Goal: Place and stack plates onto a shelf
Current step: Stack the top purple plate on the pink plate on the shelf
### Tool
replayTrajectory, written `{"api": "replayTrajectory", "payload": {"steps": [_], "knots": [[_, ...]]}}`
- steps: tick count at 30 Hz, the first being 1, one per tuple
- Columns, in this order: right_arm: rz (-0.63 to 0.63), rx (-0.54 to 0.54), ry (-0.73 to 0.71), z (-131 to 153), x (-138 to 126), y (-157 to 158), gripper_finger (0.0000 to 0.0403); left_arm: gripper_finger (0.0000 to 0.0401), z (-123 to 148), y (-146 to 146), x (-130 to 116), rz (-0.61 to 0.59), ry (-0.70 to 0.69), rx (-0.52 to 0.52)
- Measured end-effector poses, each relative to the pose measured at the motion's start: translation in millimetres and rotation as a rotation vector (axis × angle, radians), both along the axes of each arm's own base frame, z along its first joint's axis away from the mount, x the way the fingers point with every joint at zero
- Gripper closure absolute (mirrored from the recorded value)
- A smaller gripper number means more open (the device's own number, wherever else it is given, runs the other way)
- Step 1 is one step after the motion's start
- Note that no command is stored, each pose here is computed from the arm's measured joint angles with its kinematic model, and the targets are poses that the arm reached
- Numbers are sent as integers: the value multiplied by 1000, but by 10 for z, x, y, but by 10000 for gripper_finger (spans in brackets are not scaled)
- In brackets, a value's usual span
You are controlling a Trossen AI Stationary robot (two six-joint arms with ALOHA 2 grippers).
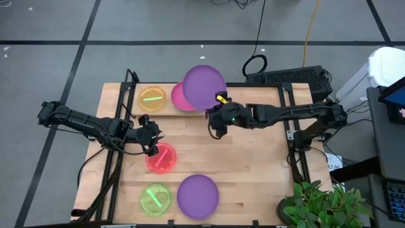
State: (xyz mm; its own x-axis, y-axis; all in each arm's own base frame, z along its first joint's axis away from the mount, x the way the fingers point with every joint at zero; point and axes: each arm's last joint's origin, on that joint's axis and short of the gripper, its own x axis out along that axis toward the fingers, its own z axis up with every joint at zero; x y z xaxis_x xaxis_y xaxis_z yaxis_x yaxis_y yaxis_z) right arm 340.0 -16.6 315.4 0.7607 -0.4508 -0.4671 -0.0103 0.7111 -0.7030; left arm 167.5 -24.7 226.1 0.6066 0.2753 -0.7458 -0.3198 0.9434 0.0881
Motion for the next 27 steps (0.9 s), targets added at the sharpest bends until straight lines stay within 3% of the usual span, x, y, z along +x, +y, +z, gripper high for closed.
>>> {"api": "replayTrajectory", "payload": {"steps": [11, 20, 27], "knots": [[146, -45, -130, -27, 250, -256, 403, 276, 6, -1, 7, -2, -8, 0], [276, -104, -199, -359, 605, -428, 403, 276, 5, -1, 5, -19, 0, 14], [324, -29, -177, -617, 713, -549, 403, 276, 6, -1, 7, -22, -1, 16]]}}
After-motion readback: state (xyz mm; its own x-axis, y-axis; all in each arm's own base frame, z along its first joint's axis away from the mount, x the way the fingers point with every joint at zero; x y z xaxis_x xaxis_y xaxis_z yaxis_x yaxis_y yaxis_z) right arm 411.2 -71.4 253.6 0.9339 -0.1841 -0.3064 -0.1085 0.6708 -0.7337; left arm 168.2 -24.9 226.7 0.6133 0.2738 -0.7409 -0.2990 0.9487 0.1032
